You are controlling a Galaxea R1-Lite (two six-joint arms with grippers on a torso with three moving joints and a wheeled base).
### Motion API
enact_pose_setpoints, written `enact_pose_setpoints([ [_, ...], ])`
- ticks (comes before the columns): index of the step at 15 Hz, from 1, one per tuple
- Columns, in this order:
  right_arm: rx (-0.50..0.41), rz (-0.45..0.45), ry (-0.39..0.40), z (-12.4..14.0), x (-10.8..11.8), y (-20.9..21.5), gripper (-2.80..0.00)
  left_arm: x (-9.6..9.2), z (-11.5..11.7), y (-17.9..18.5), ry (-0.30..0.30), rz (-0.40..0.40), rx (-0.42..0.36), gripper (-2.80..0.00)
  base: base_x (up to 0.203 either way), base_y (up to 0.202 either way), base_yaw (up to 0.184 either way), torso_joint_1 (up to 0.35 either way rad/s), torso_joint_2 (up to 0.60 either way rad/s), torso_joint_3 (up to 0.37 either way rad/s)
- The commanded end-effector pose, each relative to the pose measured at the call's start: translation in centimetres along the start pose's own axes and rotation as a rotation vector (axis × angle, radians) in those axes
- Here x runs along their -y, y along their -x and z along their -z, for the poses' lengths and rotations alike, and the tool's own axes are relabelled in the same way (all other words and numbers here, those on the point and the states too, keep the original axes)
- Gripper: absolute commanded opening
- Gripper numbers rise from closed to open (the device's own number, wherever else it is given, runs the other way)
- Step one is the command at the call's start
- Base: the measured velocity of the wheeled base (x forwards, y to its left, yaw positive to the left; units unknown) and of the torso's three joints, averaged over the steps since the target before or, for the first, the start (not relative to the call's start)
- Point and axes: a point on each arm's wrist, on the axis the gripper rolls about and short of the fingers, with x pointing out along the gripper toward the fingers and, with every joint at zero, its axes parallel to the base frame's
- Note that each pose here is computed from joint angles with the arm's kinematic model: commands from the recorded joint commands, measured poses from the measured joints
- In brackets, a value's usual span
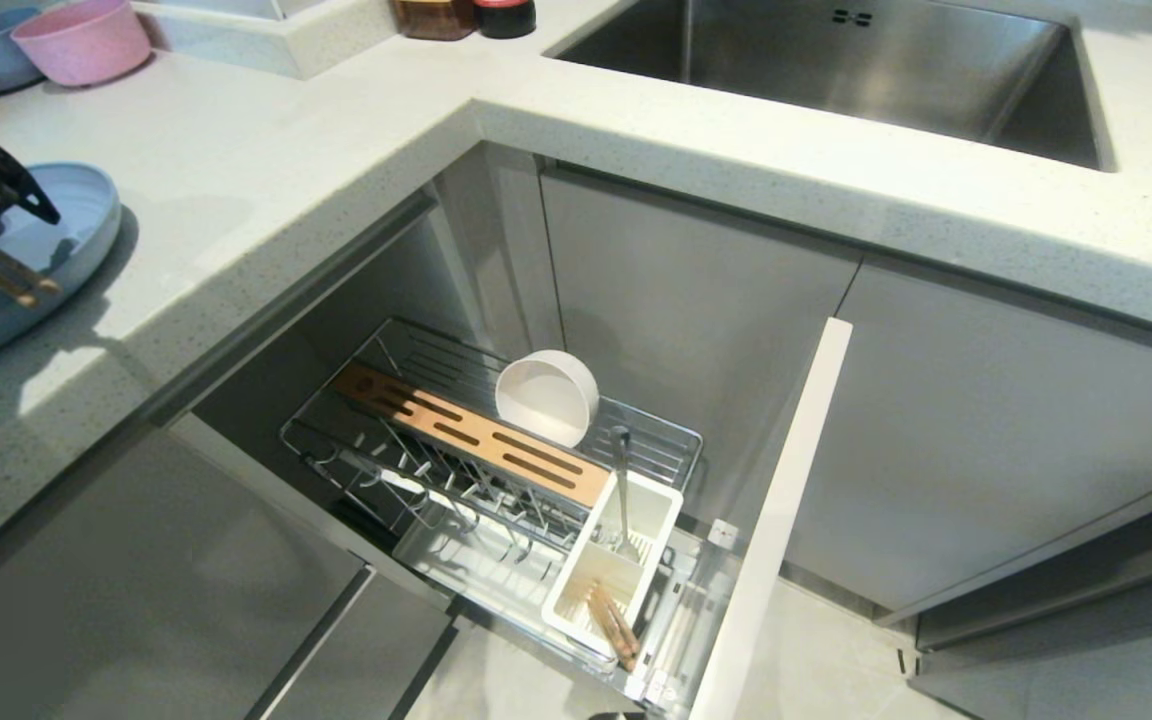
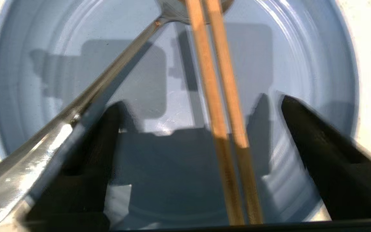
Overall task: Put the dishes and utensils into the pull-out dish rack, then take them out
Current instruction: Pick up the chopsticks and place it in the cupboard
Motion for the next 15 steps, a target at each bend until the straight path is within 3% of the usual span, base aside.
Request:
enact_pose_setpoints([
  [1, -0.002, 0.0, 0.0, 0.04, 0.0, -0.02, -2.8, 0.01, 0.09, -0.1, 0.0, -0.008, -0.003, -2.8, 0.0, 0.0, 0.0, 0.0, 0.0, 0.0],
  [15, -0.001, 0.0, 0.0, 0.0, 0.0, -0.01, -2.8, -0.02, -0.22, 0.26, 0.009, 0.004, 0.01, -2.8, 0.0, 0.0, 0.0, 0.0, 0.0, 0.0],
])
